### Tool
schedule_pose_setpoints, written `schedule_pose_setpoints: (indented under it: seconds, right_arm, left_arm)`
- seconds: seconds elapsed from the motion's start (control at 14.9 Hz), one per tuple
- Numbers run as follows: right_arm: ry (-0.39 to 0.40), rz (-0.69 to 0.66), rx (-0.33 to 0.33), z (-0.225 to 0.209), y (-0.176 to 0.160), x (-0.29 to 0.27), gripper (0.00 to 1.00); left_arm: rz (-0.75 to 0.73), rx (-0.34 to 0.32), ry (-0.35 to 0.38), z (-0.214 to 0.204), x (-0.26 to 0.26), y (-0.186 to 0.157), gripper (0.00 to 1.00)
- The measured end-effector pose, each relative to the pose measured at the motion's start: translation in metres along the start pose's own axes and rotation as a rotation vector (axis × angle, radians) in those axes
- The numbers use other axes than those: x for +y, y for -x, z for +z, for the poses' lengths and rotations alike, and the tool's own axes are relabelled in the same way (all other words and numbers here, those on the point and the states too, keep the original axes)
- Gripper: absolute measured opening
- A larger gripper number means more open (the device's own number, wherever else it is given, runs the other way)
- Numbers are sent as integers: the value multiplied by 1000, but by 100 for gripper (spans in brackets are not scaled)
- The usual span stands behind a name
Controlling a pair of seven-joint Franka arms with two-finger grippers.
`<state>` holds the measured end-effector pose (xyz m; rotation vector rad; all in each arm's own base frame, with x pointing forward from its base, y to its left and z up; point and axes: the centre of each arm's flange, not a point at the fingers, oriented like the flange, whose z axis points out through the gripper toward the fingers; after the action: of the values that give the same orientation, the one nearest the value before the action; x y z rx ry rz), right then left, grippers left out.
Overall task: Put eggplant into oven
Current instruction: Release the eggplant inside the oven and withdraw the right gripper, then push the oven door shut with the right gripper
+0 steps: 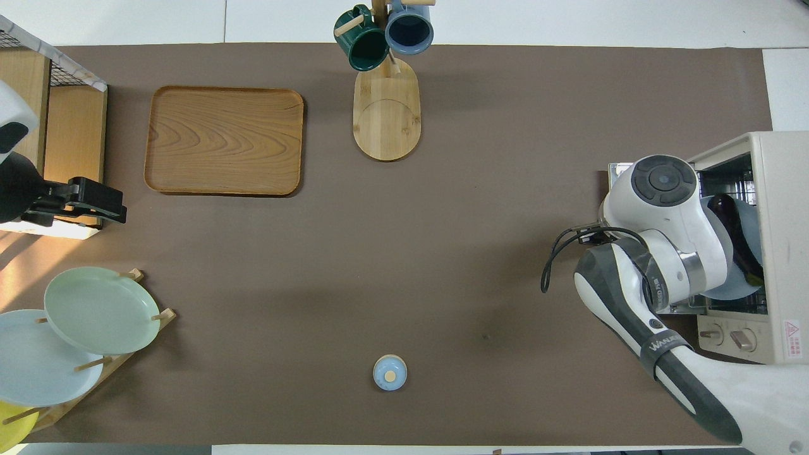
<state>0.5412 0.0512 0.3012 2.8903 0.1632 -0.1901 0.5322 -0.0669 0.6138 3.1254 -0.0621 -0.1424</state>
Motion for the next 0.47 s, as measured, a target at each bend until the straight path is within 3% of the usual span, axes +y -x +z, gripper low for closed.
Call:
schedule_pose_setpoints:
  seconds: [0.2,0.47]
  right_arm:
    - [36,-39,-23,-17,-1,-2,1]
    - [62,-109,-34,-73,8,26,1]
  left_arm:
    - [0,0,0,0,0,0,100]
    - [0,0,0,0,0,0,100]
